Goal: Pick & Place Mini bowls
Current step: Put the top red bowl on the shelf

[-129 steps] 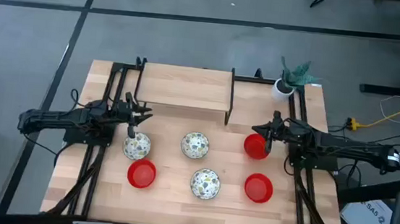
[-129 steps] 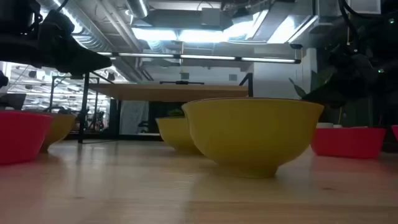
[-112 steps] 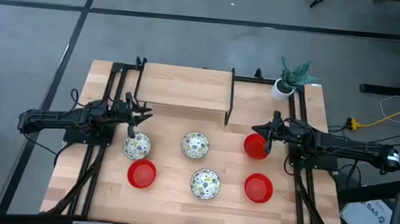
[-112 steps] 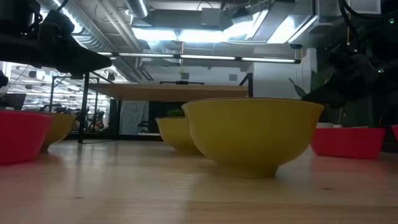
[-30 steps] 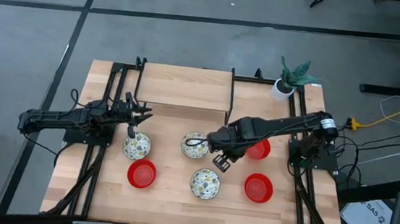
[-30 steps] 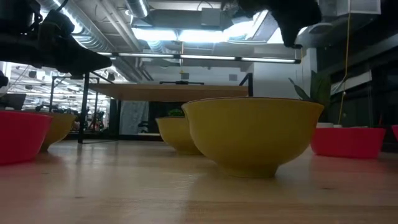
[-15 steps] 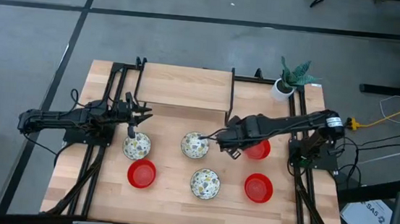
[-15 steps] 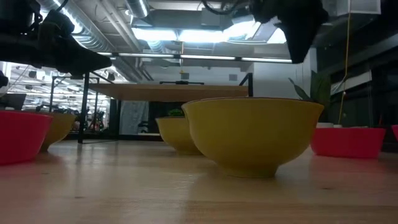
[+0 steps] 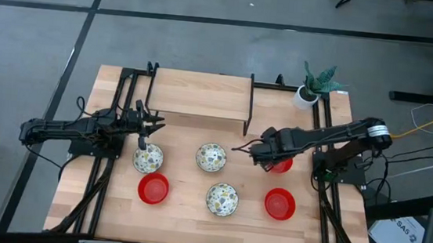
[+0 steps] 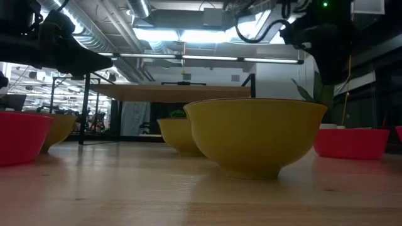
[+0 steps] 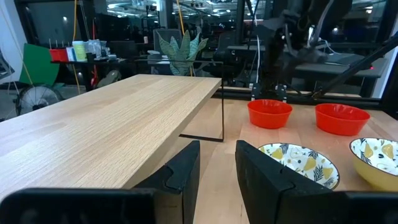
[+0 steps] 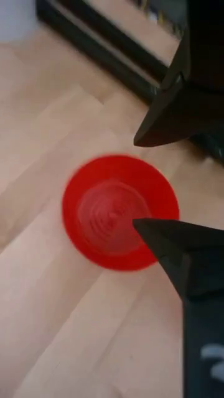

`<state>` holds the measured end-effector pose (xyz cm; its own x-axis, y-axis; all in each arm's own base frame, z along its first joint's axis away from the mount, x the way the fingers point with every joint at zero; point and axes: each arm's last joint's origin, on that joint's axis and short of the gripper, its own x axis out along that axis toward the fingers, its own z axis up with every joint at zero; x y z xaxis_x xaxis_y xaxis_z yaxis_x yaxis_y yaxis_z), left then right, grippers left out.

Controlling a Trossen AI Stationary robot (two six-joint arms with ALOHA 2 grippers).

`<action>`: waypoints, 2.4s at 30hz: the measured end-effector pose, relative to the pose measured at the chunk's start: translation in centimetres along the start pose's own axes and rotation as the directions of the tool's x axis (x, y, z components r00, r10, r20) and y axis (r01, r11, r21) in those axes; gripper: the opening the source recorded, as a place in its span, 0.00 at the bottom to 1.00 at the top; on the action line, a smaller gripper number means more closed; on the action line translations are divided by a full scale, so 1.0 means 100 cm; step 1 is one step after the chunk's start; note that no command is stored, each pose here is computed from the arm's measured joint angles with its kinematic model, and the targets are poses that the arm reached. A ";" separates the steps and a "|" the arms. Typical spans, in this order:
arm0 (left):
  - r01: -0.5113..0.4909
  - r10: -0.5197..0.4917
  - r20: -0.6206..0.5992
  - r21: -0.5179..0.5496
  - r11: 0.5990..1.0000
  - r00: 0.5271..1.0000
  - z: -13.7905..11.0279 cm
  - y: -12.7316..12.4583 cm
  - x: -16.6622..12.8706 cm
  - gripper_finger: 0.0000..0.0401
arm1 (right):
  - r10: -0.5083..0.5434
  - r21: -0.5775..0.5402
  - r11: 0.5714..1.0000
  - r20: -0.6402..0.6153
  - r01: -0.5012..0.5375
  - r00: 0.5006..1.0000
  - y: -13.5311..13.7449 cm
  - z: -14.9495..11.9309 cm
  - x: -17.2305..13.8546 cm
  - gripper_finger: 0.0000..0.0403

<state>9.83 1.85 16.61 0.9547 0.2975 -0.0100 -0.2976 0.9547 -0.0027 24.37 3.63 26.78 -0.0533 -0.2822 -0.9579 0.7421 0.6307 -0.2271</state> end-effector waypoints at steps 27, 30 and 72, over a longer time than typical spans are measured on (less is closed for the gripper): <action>0.000 0.000 -0.001 0.000 1.000 1.000 0.000 0.000 0.000 0.24 | 0.287 -0.026 0.957 -0.018 -0.288 0.958 0.023 -0.026 0.090 0.50; 0.000 0.000 -0.001 0.000 1.000 1.000 0.000 0.000 0.000 0.24 | 0.299 -0.023 0.954 -0.011 -0.299 0.954 0.024 -0.027 0.094 0.50; 0.000 0.000 -0.001 0.000 1.000 1.000 0.000 0.000 0.000 0.24 | 0.345 -0.112 0.933 0.020 -0.341 0.938 0.024 -0.016 0.094 0.02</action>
<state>9.83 1.85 16.61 0.9546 0.2975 -0.0107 -0.2976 0.9547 -0.0026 24.60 3.65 16.93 0.2192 -0.0618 -0.9737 0.6357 0.7661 0.0945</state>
